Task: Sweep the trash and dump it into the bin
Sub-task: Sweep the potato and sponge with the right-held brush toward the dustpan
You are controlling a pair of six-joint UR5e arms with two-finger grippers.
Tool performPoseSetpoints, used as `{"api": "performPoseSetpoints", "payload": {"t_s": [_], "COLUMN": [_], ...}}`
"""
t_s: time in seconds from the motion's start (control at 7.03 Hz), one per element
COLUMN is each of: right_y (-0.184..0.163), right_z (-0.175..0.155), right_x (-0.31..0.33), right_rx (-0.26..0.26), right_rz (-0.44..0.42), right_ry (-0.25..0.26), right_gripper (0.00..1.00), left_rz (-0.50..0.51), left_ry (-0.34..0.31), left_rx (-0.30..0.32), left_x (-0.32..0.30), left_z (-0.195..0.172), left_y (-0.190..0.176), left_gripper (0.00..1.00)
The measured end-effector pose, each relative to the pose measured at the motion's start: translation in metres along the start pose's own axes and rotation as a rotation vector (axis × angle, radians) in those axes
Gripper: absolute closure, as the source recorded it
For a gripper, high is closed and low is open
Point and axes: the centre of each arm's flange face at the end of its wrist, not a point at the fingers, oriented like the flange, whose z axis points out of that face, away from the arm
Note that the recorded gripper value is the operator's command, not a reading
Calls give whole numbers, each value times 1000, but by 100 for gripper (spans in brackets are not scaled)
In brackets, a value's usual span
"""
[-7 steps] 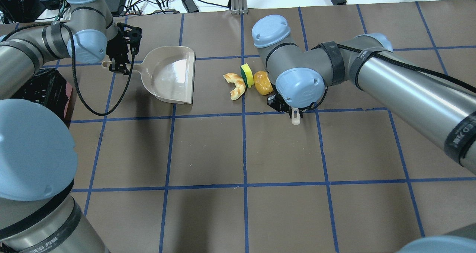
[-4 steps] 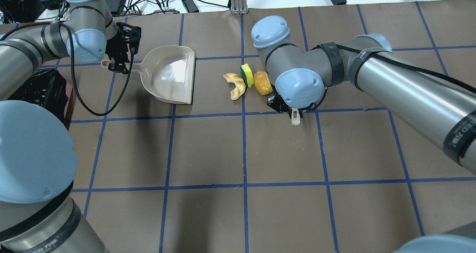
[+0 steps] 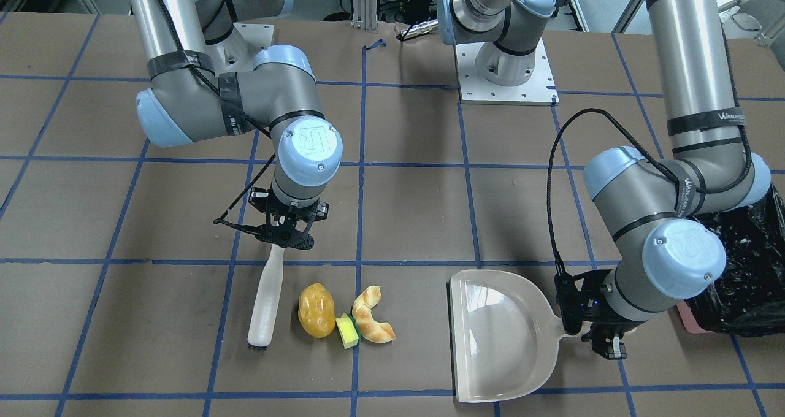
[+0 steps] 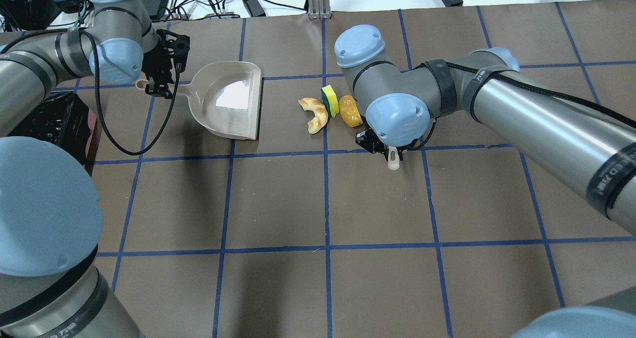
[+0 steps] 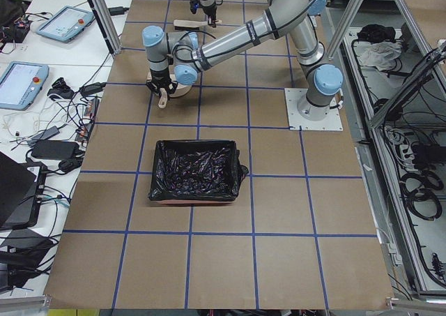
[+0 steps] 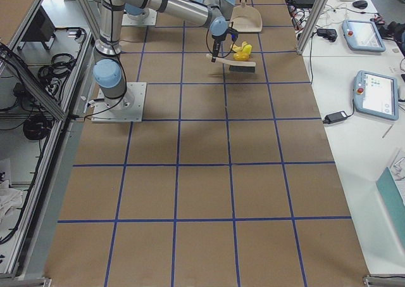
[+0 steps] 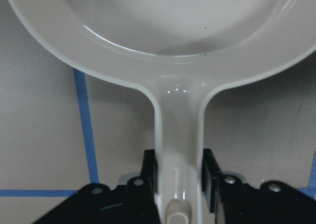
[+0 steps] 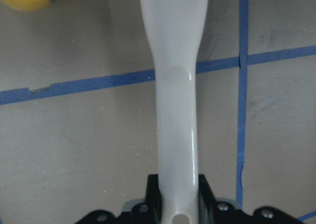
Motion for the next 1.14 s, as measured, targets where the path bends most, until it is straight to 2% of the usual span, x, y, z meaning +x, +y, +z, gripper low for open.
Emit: {"api": "performPoseSetpoints", "payload": {"t_s": [0.28,0.57,1.14], "right_y": [6,11,12], "right_z": [-3,-2,5], "right_x": [-14,-27,-47], "right_rx": [11,-8,-47], "right_rz": [-1,-9,-12], "right_ry": [-33,-75,-107], "right_gripper": [98,98,98], "left_rz": [-1,-1,-3], "left_ry": [2,5,12], "left_rx": [-3,-13,-16], "left_x": [1,1,1], "left_z": [0,0,4], "left_y": [0,0,-2], "left_gripper": [82,82,82]}}
